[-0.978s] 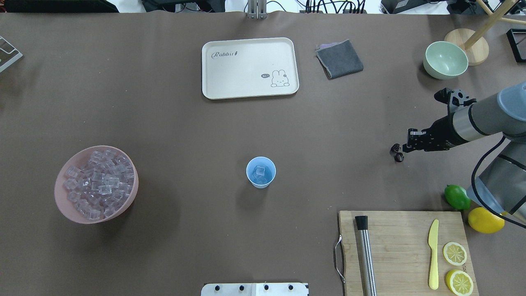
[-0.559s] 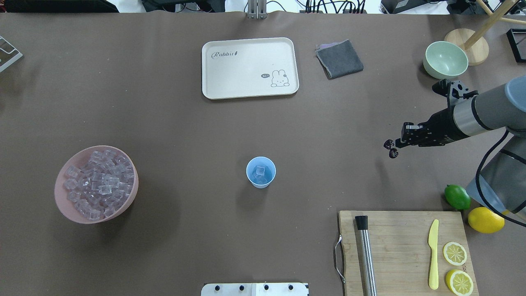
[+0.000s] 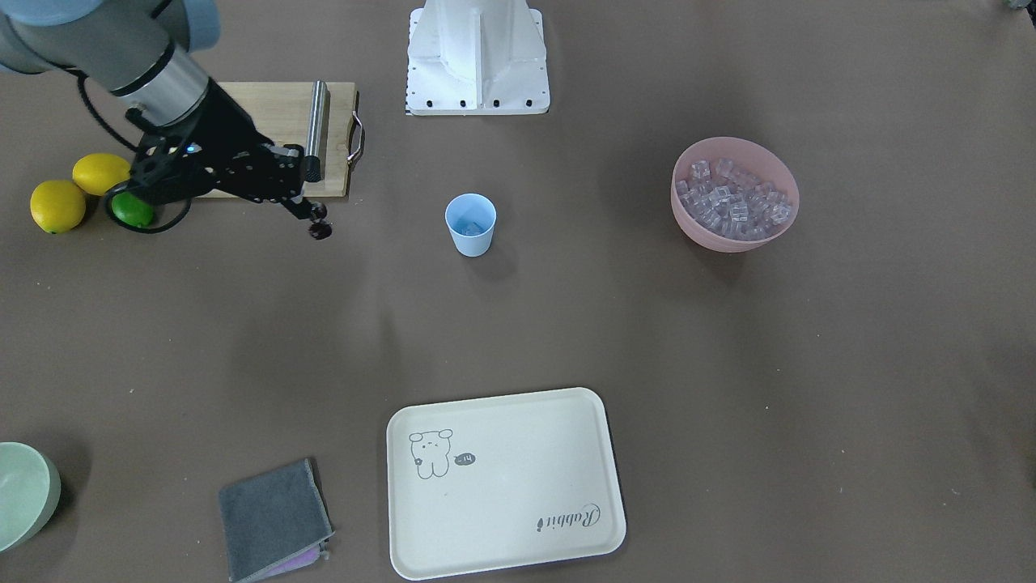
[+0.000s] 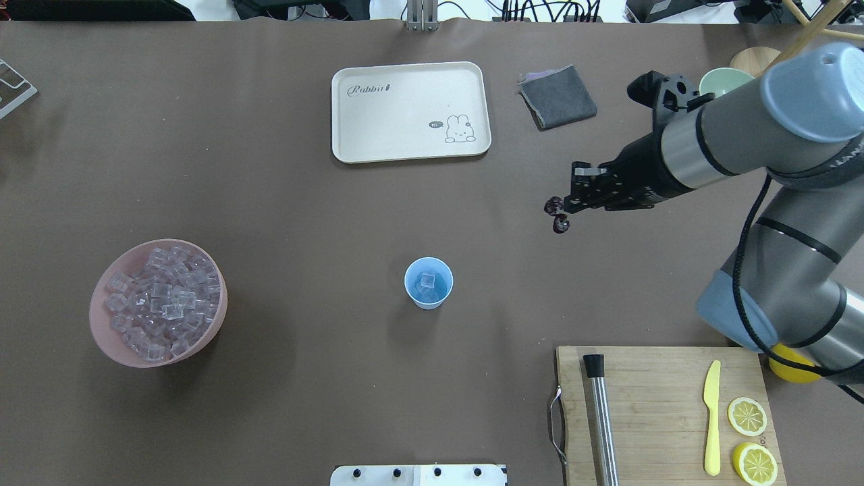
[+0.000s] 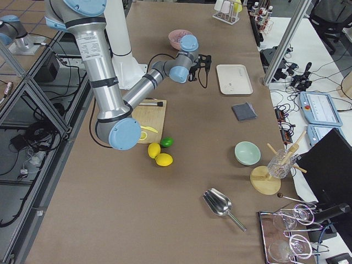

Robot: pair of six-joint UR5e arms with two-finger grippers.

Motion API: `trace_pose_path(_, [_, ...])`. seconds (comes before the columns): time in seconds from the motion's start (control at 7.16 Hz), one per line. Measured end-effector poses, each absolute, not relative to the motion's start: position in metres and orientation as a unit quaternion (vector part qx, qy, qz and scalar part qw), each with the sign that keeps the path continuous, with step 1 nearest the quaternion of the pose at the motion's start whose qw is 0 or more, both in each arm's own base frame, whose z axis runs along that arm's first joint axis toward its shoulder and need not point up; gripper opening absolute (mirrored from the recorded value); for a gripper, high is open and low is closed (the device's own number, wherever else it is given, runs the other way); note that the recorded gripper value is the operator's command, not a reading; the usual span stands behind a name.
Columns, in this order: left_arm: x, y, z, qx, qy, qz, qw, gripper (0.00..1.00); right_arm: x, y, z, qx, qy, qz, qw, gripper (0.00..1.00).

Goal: Put ice and cherries in cup
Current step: 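Lift the cherries with the right gripper and carry them over the blue cup, then lower the cherries into the cup and open the right gripper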

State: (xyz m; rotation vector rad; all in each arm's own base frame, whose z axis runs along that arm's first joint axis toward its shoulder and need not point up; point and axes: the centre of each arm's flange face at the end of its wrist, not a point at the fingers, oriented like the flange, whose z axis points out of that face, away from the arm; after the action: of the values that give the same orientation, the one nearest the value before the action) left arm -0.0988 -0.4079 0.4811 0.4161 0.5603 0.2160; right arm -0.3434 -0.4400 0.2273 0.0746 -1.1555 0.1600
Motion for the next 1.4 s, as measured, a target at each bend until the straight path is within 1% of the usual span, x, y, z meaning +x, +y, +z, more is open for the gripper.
trace_pose_path(0.14, [-0.099, -0.409, 0.484, 0.201, 0.275, 0.105, 0.935, 0.99, -0.379, -0.43, 0.179, 0.033, -0.53, 0.083, 0.843, 0.0])
trace_pose_path(0.28, [-0.098, -0.41, 0.485, 0.2, 0.275, 0.104, 0.935, 0.99, -0.412, -0.417, 0.144, 0.036, -0.514, 0.09, 0.852, 0.0])
trace_pose_path(0.42, [-0.098, -0.41, 0.485, 0.2, 0.275, 0.104, 0.935, 0.99, -0.448, -0.406, 0.125, 0.04, -0.498, 0.098, 0.861, 0.0])
trace_pose_path(0.7, [-0.098, -0.411, 0.484, 0.2, 0.275, 0.104, 0.935, 0.99, -0.496, -0.395, 0.116, 0.043, -0.479, 0.103, 0.87, 0.0])
trace_pose_path(0.98, [-0.098, -0.412, 0.484, 0.201, 0.275, 0.104, 0.935, 0.99, -0.513, -0.388, 0.119, 0.042, -0.472, 0.099, 0.875, 0.0])
trace_pose_path(1.12, [-0.098, -0.411, 0.484, 0.201, 0.275, 0.104, 0.934, 0.99, -0.515, -0.387, 0.12, 0.043, -0.471, 0.096, 0.876, 0.18])
trace_pose_path(1.26, [-0.098, -0.411, 0.484, 0.201, 0.275, 0.104, 0.934, 0.99, -0.514, -0.388, 0.12, 0.045, -0.47, 0.096, 0.876, 0.94])
trace_pose_path(1.4, [-0.098, -0.41, 0.484, 0.201, 0.275, 0.104, 0.935, 0.99, -0.513, -0.389, 0.121, 0.045, -0.469, 0.098, 0.877, 1.0])
